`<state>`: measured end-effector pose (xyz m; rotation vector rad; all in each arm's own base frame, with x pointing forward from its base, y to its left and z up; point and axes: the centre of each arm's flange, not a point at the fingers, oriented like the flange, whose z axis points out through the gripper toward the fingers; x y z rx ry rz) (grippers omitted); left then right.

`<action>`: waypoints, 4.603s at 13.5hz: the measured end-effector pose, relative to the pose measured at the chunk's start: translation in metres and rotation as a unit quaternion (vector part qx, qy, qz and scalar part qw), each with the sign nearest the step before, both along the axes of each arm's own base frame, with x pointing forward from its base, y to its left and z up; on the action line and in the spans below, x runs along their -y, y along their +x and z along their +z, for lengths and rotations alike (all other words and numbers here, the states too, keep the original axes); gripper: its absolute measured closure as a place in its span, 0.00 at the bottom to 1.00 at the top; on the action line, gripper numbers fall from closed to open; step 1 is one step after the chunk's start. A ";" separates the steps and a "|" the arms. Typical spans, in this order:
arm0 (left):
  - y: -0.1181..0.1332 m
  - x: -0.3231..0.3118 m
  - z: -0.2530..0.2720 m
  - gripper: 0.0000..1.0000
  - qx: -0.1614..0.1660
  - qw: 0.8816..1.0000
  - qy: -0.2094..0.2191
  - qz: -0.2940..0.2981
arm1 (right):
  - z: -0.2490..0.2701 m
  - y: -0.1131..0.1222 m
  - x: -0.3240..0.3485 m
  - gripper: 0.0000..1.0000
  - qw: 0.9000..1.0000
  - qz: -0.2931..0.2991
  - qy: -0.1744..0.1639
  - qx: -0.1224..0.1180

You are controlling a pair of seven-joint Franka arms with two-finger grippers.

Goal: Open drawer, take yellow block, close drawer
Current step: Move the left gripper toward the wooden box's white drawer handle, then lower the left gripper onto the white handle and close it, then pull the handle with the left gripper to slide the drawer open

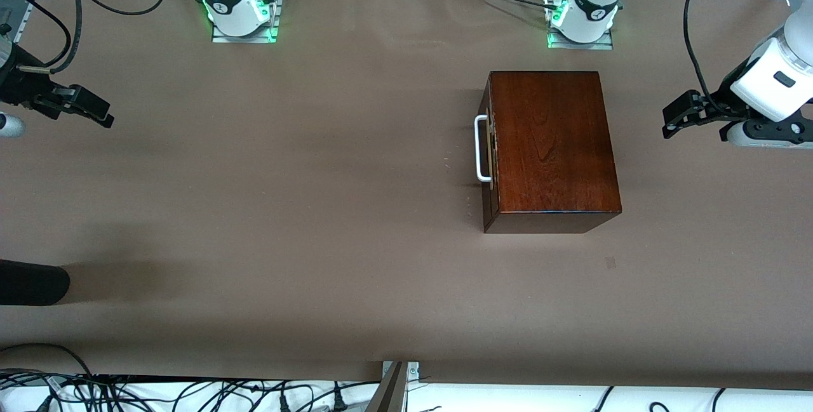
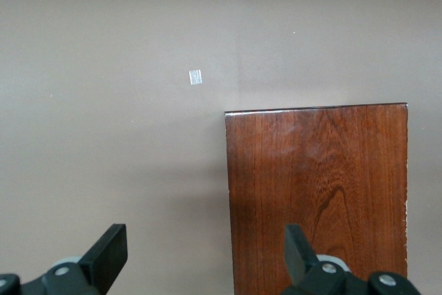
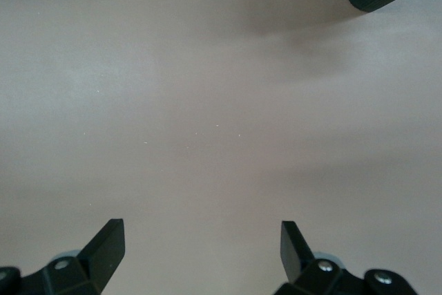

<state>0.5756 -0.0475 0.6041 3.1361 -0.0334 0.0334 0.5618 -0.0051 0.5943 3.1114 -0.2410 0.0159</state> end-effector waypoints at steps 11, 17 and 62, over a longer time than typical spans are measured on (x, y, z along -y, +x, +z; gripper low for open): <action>0.000 -0.003 -0.001 0.00 -0.003 0.999 0.001 -0.035 | 0.000 0.000 0.000 0.00 1.000 0.000 0.000 0.000; -0.002 0.006 -0.008 0.00 -0.012 0.999 0.001 -0.035 | 0.000 0.000 0.000 0.00 1.000 0.000 0.000 0.000; -0.083 0.388 -0.304 0.00 0.002 0.987 0.162 -0.009 | -0.002 0.002 0.000 0.00 1.000 0.000 0.000 0.000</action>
